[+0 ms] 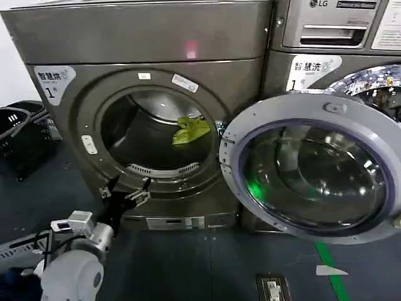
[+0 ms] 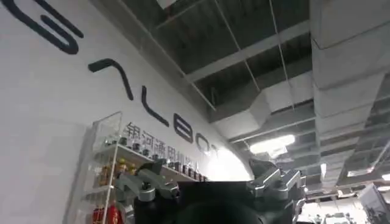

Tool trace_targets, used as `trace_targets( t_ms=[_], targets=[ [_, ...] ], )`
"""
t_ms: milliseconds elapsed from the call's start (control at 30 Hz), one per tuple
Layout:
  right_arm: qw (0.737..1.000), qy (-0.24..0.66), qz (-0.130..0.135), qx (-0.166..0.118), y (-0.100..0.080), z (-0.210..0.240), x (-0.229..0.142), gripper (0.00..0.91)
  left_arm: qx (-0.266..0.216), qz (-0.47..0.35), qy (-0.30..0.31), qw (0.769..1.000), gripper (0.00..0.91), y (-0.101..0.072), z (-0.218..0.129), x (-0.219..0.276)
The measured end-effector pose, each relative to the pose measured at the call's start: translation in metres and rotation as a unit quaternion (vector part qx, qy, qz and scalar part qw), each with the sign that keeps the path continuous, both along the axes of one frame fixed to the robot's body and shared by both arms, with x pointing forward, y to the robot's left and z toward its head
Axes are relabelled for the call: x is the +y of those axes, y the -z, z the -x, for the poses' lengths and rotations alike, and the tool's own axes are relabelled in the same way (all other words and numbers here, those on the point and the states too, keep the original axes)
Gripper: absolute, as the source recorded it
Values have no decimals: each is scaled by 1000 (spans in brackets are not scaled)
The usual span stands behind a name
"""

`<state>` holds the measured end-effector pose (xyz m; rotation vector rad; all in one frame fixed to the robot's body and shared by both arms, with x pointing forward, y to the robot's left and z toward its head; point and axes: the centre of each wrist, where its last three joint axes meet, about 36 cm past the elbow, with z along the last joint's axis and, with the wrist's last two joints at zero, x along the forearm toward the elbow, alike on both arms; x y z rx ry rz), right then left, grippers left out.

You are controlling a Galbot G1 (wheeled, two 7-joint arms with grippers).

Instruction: Grasp the clothes from the dryer.

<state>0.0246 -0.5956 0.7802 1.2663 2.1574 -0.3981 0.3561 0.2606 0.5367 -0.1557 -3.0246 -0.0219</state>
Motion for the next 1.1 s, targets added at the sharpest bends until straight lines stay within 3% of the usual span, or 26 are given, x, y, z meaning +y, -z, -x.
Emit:
trace_targets(
  t_ms=[1100],
  targets=[
    [1000, -7, 0, 5, 1, -3, -2, 907, 1, -1, 0, 1000, 907, 0, -1, 0]
  ],
)
